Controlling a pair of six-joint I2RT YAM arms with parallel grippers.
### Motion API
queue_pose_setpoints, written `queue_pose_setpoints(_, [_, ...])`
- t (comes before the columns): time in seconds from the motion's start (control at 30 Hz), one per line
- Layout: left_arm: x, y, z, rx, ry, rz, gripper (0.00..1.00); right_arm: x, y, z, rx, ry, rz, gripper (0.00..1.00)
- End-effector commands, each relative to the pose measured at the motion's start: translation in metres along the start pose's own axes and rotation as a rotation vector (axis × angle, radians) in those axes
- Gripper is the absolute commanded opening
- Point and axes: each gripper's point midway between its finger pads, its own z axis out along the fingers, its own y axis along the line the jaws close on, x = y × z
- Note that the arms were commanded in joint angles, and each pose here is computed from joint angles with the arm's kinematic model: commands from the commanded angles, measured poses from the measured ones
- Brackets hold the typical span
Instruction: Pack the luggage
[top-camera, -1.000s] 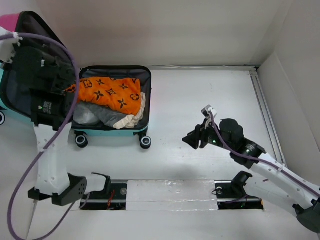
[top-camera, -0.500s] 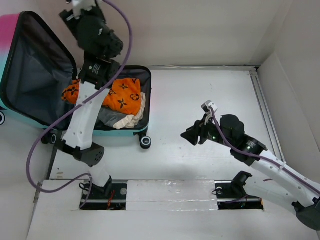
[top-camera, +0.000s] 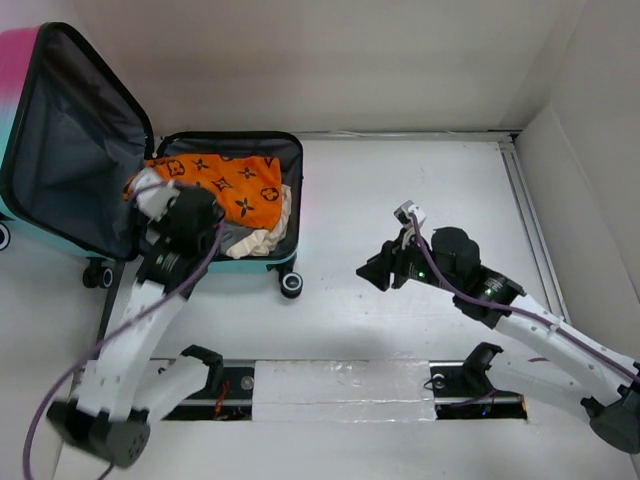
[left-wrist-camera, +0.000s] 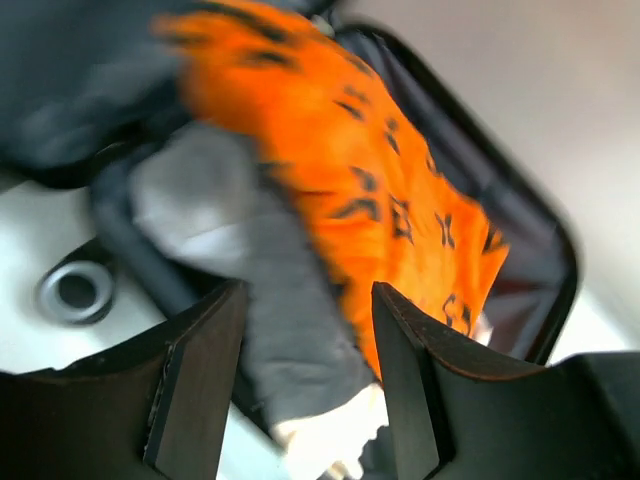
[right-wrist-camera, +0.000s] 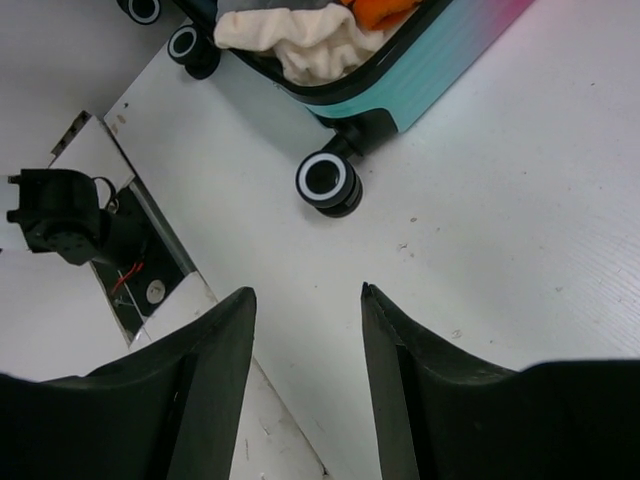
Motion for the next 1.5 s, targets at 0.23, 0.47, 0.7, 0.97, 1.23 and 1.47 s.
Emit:
queue_pose_setpoints(0.23, [-0.005,0.158,-0.048,-0.356,-0.235,-0.342,0.69,0.003,0.023,0.02,-0.132,0.001,-0.011,0.52])
queue_pose_setpoints(0.47, [-0.074,0.141,-0.034,-0.53,-0.382,-0.159,0.73,-0.001,0.032,0.007,-0.172,-0.051,-0.04,0.54])
queue_pose_setpoints(0.7, [-0.122,0.183,0.002,-0.508,-0.268,-0.182,0.68,-0.001,0.023,-0.001,-0.123,-0.094,-0.052,0.55])
queue_pose_setpoints(0.97, [-0.118,0.203,-0.022,-0.61,-0.33,-0.128,0.67,0.006,0.03,0.011,-0.182,-0.039,-0.049,0.55])
queue_pose_setpoints(1.23, [-0.162,0.19,0.013,-0.656,-0.371,-0.17,0.65,0.011,0.031,0.008,-0.19,-0.034,-0.049,0.55])
queue_pose_setpoints(1.47, [-0.19,0.176,0.025,-0.655,-0.374,-0.172,0.55,0.021,0.029,0.012,-0.188,-0.005,-0.044,0.55])
